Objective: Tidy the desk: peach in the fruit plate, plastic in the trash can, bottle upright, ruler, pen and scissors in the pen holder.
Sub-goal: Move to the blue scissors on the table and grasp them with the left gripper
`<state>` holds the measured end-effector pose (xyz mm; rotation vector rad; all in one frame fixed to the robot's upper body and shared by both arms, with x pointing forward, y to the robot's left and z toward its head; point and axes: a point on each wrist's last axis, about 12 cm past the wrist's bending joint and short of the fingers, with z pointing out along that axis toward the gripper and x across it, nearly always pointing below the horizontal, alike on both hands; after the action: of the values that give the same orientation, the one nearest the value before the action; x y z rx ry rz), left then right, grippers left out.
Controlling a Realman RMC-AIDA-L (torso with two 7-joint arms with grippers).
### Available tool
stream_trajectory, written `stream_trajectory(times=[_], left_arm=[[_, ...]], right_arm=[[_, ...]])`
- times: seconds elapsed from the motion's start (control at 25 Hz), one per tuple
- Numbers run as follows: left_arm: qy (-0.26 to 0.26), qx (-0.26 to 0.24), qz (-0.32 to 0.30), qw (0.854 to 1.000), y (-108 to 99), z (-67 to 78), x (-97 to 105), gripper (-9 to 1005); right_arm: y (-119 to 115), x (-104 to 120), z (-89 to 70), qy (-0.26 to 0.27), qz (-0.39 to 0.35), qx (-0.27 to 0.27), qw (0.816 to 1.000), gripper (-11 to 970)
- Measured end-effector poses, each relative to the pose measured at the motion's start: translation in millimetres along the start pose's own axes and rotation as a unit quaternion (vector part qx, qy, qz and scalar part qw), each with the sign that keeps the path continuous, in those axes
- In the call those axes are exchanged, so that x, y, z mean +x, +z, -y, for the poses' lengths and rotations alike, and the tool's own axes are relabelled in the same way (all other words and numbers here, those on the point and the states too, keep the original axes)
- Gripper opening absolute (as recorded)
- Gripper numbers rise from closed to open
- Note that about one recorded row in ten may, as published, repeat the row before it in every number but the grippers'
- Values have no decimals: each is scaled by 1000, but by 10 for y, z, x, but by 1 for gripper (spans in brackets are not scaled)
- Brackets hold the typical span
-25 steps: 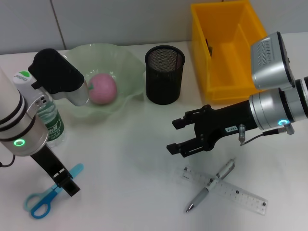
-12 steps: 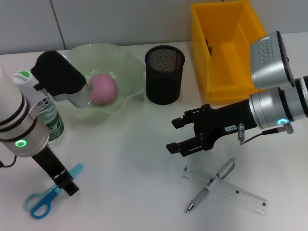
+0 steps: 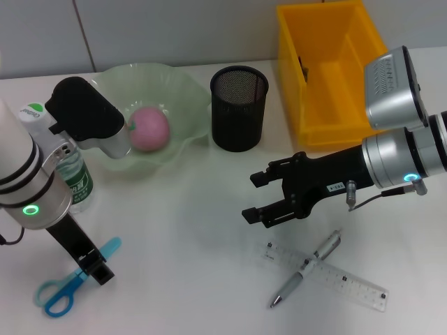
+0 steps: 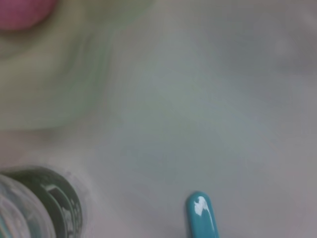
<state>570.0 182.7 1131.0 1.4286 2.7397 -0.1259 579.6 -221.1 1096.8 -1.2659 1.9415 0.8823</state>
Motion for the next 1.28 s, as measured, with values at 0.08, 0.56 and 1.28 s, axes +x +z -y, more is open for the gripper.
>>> stream_trajectory(times=[0.08,0.56,1.28], left_arm=[[0,0,0,1000,3,-1,1,616],[4,-5,4,1000,7,-14,-8,617],[3,-2,-4,1000,40,-23,-5,534]], right_arm=[[1,0,-1,0,0,0,1000,775],[2,10,-6,3,1,0,1000,775],[5,-11,1,4,0,-1,1000,774]])
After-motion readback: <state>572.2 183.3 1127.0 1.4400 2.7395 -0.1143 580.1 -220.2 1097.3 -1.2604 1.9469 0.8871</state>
